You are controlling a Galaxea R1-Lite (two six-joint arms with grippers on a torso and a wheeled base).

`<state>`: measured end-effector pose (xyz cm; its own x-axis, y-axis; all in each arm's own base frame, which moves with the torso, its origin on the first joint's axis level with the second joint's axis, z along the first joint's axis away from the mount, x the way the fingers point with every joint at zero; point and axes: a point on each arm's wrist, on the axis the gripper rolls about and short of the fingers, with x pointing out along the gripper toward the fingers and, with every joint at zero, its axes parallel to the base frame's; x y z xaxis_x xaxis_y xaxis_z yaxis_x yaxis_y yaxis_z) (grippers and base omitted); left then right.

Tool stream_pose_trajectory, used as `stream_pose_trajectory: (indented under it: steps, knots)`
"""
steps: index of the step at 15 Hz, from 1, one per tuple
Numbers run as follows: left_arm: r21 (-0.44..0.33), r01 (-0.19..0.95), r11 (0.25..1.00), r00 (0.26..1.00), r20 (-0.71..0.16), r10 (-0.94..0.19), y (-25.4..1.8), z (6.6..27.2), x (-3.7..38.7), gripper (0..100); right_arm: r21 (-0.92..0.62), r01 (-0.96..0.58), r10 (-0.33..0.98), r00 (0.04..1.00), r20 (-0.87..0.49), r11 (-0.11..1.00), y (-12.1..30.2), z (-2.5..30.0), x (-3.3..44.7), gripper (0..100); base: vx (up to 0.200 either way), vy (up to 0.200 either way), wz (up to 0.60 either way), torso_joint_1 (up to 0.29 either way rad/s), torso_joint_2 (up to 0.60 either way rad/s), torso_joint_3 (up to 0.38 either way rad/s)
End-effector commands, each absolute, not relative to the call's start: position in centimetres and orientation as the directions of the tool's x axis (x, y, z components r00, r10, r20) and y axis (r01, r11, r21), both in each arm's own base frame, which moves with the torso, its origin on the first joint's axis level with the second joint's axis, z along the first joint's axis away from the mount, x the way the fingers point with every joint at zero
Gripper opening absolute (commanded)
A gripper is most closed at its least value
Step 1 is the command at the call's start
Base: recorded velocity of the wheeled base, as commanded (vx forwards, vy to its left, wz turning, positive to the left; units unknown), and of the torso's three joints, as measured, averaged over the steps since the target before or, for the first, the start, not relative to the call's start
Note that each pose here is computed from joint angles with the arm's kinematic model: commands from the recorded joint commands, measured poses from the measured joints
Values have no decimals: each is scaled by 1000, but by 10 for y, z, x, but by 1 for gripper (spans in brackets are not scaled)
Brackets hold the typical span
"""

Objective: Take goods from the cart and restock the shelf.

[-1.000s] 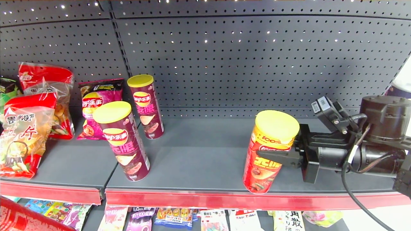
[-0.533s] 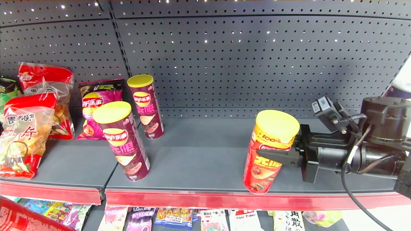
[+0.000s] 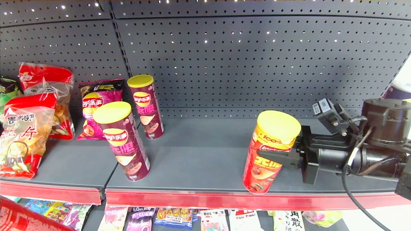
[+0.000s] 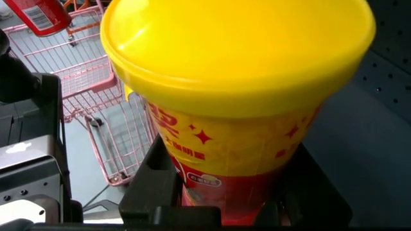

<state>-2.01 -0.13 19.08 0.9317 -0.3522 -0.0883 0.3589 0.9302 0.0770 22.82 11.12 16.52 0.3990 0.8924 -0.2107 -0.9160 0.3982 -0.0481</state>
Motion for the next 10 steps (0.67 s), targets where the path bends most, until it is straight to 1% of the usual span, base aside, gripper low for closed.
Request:
stream_pose_trajectory:
  steps: [1,2,10]
  knots:
    - [77,359,930,932,-89,-352,-1,191,-20,0,-42,-917,892,396,-218,397,112,163,229,0,0,0,0,0,0,0]
    - [77,359,930,932,-89,-352,-1,191,-20,0,-42,-917,892,396,-218,397,112,163,229,100,0,0,0,0,0,0]
    - [77,359,930,932,-86,-352,-1,191,-20,0,-41,-909,886,413,-212,414,106,165,222,100,0,0,0,0,0,0]
